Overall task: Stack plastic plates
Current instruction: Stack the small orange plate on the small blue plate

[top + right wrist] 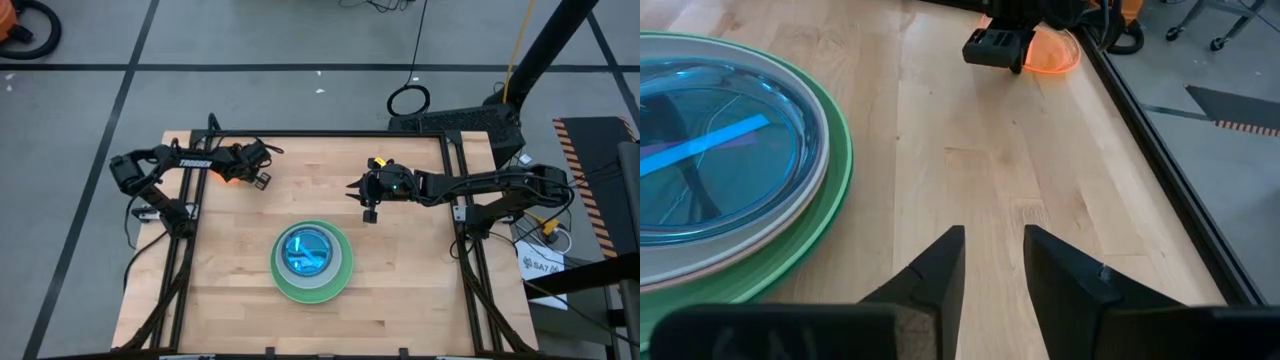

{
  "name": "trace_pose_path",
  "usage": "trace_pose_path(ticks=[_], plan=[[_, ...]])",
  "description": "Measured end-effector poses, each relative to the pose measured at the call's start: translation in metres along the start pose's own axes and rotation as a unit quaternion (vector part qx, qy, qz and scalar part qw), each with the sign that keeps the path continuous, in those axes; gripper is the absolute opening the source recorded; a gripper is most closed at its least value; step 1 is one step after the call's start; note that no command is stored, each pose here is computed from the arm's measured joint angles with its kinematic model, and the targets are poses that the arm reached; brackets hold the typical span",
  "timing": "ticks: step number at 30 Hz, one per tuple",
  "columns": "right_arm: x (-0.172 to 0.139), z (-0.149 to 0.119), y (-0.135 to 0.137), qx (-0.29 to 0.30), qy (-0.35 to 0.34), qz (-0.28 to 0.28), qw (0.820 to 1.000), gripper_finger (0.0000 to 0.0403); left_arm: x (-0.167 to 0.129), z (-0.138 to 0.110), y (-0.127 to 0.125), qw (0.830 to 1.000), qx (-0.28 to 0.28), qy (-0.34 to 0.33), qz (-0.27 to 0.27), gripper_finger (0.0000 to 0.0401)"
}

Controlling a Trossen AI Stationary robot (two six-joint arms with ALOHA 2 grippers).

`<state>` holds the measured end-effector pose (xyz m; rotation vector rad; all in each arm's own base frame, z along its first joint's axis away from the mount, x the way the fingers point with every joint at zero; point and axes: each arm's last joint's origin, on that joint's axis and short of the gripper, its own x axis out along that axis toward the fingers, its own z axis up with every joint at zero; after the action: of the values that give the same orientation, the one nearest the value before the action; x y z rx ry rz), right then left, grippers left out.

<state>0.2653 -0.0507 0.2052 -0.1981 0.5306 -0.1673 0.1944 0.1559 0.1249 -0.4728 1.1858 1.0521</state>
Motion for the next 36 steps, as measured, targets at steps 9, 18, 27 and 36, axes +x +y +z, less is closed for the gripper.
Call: trace_pose_path(ticks=[9, 18, 27, 36], plan=[[0.0, 0.0, 0.0, -0.005, 0.0, 0.0, 1.0, 0.0098, -0.002, -0.002, -0.005, 1.0, 0.011, -0.004, 0.004, 0.0035], [0.0, 0.0, 0.0, -0.005, 0.0, 0.0, 1.0, 0.0098, -0.002, -0.002, -0.005, 1.0, 0.012, -0.003, 0.004, 0.0005], [0.0, 0.0, 0.0, -0.005, 0.002, 0.0, 1.0, 0.0098, -0.016, 0.002, -0.011, 0.998, 0.042, 0.036, 0.003, 0.0007], [0.0, -0.001, 0.0, -0.007, 0.007, 0.002, 1.0, 0.0098, -0.044, 0.005, -0.037, 0.995, 0.098, 0.028, 0.005, 0.0007]])
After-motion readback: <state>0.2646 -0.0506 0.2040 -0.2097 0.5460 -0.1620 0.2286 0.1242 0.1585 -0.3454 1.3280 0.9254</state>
